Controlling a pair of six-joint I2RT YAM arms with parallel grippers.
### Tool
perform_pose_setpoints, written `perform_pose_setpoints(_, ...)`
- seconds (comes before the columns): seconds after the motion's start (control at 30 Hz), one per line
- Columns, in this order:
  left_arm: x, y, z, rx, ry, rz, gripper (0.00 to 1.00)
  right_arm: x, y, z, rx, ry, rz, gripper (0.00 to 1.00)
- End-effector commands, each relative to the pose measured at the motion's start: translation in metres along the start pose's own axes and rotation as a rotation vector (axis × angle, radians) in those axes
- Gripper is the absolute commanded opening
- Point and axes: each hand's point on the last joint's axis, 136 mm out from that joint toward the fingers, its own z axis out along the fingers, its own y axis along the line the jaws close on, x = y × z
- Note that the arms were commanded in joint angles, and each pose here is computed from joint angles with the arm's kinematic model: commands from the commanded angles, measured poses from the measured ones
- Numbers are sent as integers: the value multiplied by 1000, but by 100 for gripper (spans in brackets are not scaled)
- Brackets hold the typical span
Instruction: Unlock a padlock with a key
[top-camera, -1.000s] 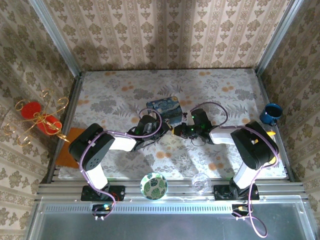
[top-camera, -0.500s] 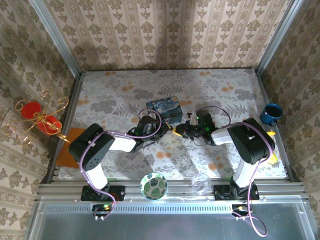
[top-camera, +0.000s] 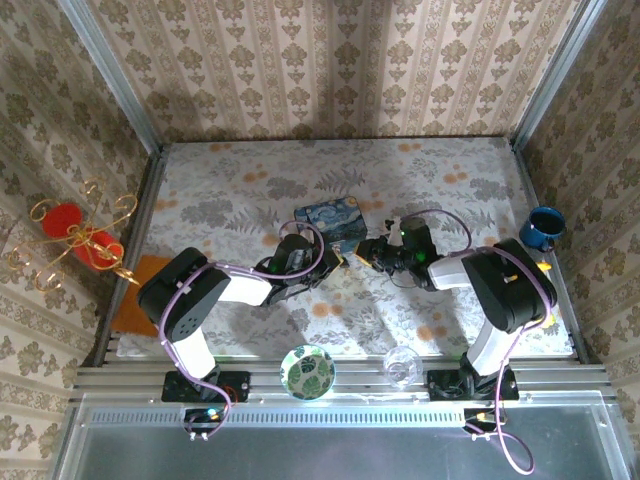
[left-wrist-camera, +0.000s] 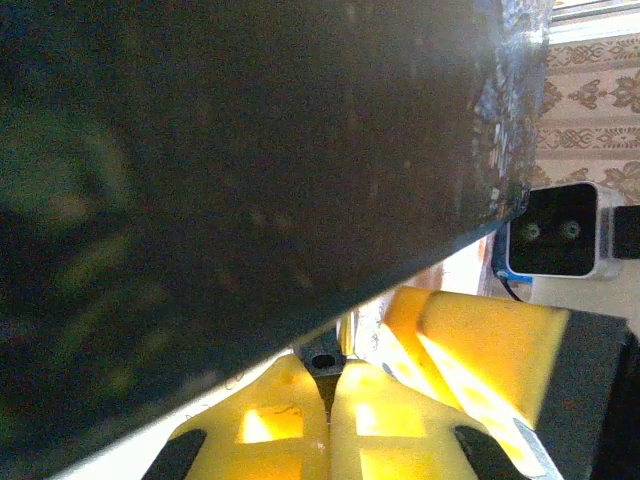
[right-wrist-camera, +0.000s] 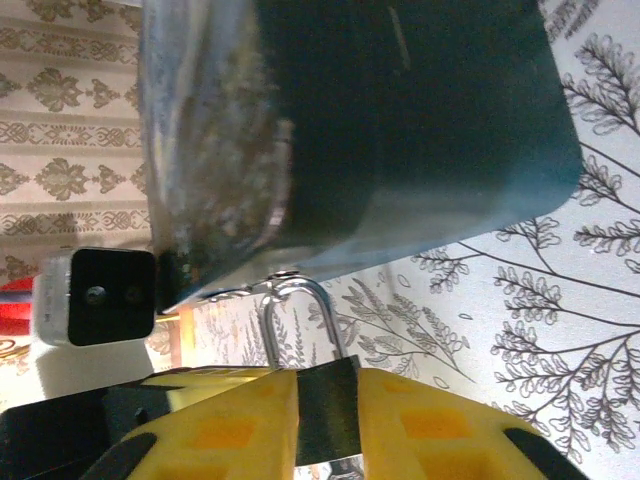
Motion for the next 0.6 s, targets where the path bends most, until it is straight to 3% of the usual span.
perform_pose_setpoints(0.0, 7, -3, -4, 9, 30, 2, 0, -1, 0, -8, 21, -22, -36, 27)
perform_pose_setpoints(0.2, 7, 0, -6, 3, 27, -11, 0, 3, 2, -13, 19, -25, -65, 38)
perform_pose_setpoints(0.33, 7, 6, -8, -14, 19, -27, 10, 6, -1, -16, 49, -25, -79, 38)
perform_pose_setpoints(0.57, 8, 9, -6, -25, 25, -49, 10, 15, 0, -9, 113, 15, -153, 39)
